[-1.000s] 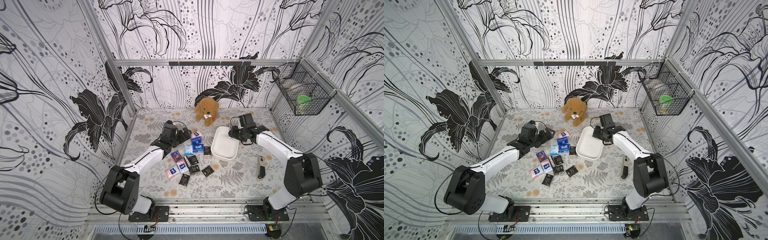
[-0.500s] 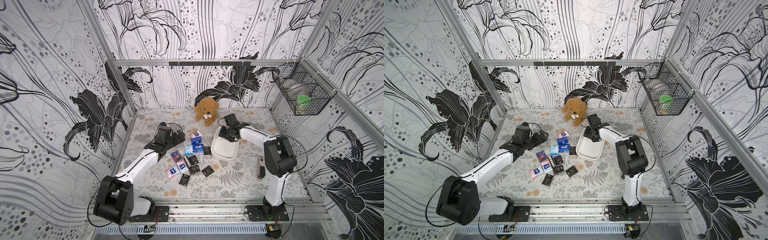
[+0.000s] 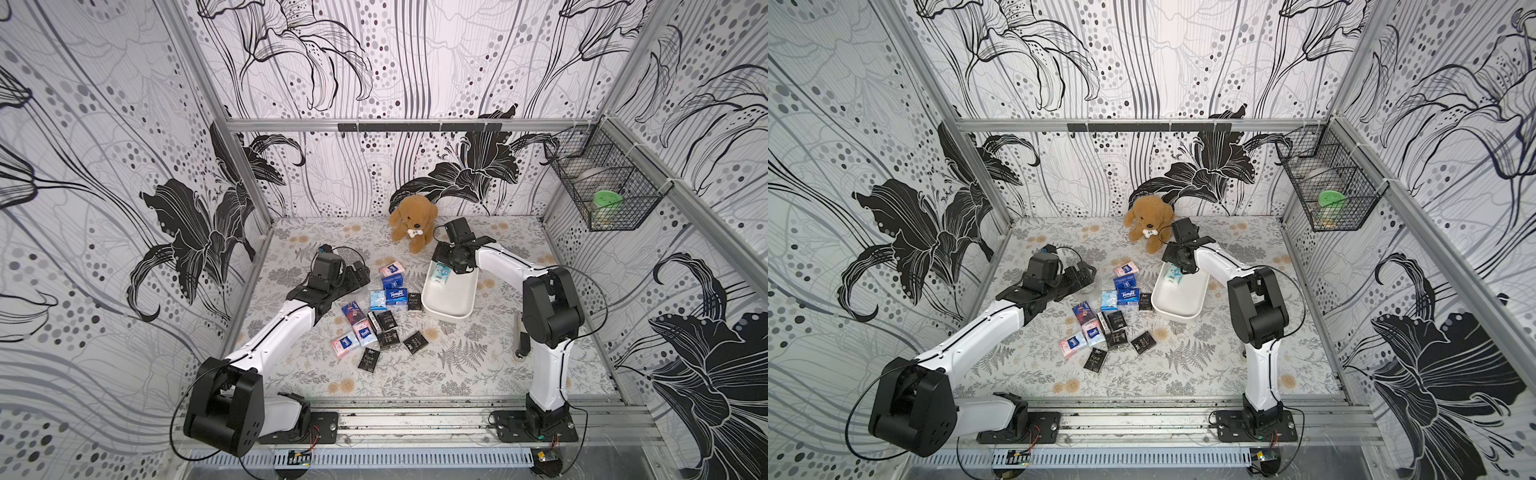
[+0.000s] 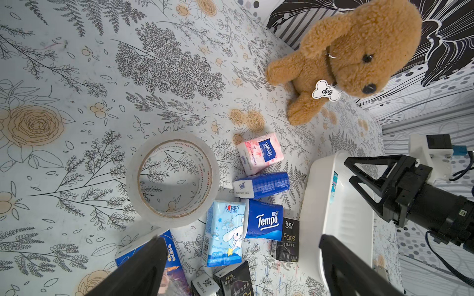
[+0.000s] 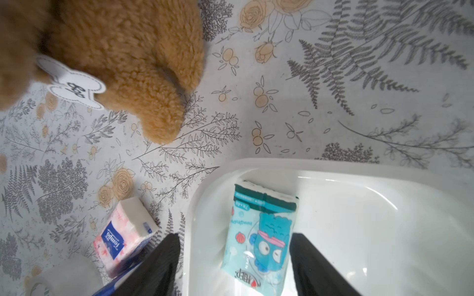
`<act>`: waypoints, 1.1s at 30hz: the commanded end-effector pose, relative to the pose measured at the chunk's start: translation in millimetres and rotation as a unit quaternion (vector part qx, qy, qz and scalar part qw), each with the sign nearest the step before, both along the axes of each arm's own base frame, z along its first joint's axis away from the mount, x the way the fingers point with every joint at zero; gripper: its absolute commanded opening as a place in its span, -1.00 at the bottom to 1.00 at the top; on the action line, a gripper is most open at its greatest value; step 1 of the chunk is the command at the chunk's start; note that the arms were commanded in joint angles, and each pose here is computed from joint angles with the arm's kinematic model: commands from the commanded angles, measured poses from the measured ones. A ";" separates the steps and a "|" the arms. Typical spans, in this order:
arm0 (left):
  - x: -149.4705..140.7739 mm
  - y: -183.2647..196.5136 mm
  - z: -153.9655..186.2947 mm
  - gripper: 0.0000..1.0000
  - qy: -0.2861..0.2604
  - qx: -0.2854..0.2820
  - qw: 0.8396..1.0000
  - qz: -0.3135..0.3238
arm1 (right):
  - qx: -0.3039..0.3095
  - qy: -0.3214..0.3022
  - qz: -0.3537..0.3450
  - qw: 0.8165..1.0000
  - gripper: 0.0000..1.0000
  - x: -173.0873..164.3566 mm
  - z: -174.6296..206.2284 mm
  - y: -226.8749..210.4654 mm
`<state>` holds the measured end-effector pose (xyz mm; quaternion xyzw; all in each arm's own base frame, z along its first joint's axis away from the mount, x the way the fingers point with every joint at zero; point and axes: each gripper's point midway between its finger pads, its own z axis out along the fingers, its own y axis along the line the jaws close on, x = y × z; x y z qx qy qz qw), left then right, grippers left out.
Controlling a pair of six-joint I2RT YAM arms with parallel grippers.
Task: Put the pocket tissues into the storage box
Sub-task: Place the pocket tissues in the storage box, then pick up the pocket tissues from the center of the board.
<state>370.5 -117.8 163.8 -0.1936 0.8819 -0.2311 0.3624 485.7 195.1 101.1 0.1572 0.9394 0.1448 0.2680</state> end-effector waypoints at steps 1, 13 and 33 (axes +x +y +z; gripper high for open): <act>-0.9 5.4 -1.9 0.94 -0.005 0.000 1.000 0.013 | -0.004 -0.004 0.038 0.999 0.45 -17.9 23.3 9.4; 2.4 43.6 -19.4 0.94 0.007 -0.050 0.995 0.088 | 0.056 0.010 0.148 0.987 0.46 -80.7 34.0 127.8; -16.5 57.3 -12.9 0.94 0.001 -0.032 0.995 0.092 | 0.010 0.011 0.323 0.946 0.64 -86.9 -1.8 193.3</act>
